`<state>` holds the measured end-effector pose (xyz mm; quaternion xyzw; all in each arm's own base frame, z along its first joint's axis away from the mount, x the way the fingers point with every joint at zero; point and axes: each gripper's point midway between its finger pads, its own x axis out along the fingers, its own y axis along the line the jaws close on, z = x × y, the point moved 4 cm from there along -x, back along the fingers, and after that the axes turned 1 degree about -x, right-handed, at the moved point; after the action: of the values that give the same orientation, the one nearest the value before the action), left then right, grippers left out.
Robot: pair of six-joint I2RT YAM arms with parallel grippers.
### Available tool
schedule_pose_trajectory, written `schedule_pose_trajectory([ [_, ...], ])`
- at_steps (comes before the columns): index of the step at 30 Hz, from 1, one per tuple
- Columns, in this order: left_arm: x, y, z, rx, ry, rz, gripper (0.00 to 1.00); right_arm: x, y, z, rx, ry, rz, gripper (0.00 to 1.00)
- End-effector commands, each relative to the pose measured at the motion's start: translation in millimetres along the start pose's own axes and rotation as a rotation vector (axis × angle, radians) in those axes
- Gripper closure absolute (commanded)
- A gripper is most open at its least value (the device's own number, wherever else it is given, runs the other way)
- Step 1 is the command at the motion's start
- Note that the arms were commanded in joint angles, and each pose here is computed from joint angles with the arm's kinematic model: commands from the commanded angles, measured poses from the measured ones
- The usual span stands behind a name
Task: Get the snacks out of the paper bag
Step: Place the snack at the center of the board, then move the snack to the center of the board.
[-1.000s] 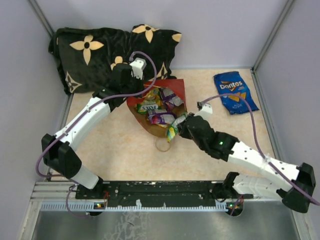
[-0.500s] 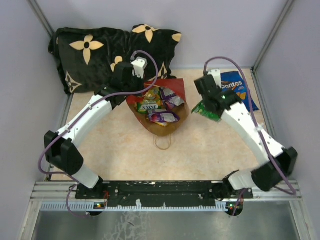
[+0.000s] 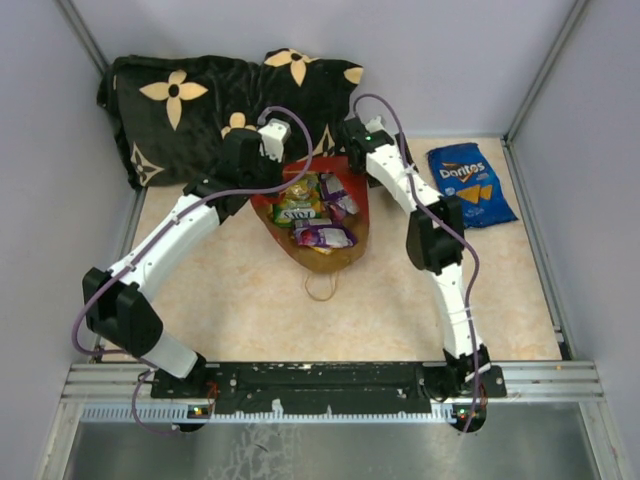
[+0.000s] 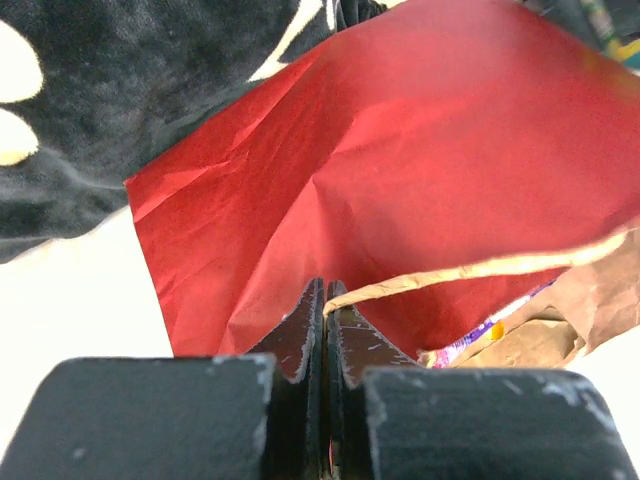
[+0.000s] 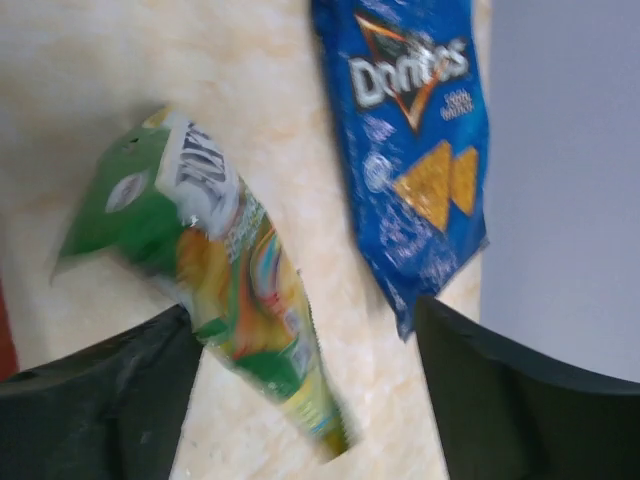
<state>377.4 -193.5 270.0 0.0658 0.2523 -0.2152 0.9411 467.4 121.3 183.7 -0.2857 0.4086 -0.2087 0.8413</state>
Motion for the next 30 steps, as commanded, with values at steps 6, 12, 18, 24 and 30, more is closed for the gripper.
schedule_pose_trajectory([
  [6,-8,15,2,0.016,-0.004,0.046,0.98,-50,-3,53,0.405,-0.281,0.609,0.01],
  [12,-2,15,-2,0.015,0.016,0.043,0.98,-62,-64,29,0.882,-0.52,1.165,0.15],
  [18,-3,16,-5,0.006,0.026,0.05,0.97,17,-27,-24,0.689,-0.272,0.901,0.28],
  [24,6,13,-14,-0.009,0.059,0.04,0.96,33,-7,-36,0.517,-0.311,0.748,0.28],
  [30,11,8,-25,-0.012,0.113,0.001,0.97,44,15,-27,0.443,-0.348,0.726,0.25],
])
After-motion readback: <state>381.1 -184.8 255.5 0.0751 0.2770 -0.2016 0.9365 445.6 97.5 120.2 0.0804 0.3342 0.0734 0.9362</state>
